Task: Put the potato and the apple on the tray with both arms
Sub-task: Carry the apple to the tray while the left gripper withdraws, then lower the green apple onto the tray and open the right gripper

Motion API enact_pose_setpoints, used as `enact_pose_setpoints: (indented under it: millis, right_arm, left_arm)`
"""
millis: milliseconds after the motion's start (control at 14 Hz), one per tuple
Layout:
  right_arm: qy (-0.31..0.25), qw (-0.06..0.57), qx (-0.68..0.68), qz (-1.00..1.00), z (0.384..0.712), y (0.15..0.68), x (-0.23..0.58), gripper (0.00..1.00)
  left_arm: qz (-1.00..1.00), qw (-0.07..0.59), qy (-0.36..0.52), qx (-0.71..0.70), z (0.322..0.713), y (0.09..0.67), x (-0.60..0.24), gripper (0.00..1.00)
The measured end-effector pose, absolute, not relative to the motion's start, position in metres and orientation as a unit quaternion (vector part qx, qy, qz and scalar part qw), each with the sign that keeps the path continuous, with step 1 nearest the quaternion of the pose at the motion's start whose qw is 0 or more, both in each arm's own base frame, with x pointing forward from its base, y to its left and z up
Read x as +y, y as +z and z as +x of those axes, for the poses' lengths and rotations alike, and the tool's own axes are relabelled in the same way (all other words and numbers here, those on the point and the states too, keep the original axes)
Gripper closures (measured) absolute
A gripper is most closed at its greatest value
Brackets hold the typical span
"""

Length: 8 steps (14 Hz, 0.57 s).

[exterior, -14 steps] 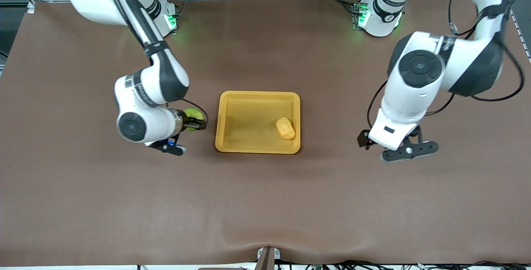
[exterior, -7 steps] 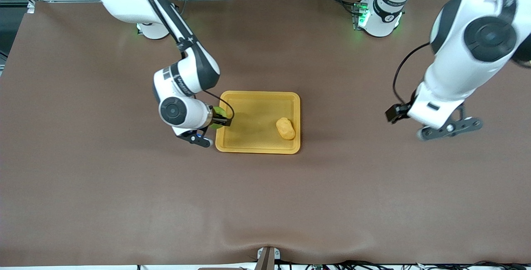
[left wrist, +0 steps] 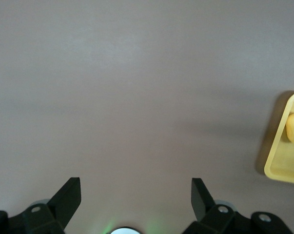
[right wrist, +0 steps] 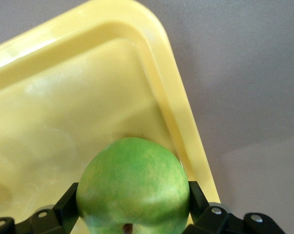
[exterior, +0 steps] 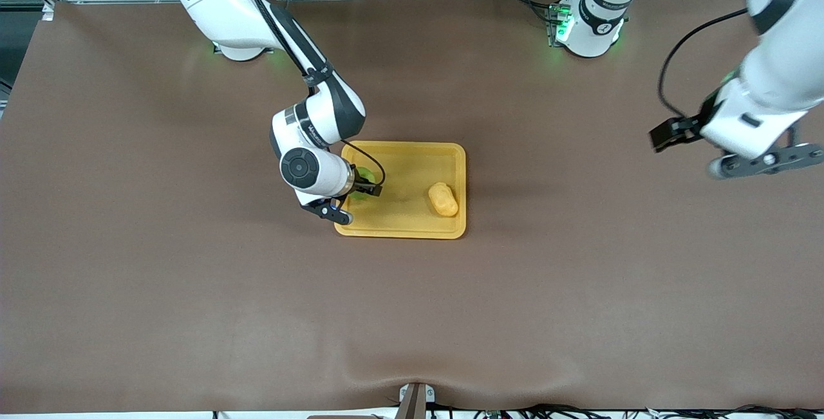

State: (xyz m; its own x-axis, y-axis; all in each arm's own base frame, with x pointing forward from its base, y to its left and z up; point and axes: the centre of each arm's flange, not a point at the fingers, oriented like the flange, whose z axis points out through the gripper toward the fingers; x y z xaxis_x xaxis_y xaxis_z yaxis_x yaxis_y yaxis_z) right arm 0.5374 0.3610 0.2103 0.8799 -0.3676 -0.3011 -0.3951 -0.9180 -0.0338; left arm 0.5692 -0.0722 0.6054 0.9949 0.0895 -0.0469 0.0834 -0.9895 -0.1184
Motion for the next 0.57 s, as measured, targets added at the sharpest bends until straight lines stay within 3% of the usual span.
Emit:
enact_pose_setpoints:
  millis: [571]
  right_arm:
    - [0.143,0.044,0.214,-0.965,0.535,0.200,0.367,0.09]
  left_arm:
    - [-0.997,0.033,0.043,0.050,0.547,0.627,-0.029,0.00]
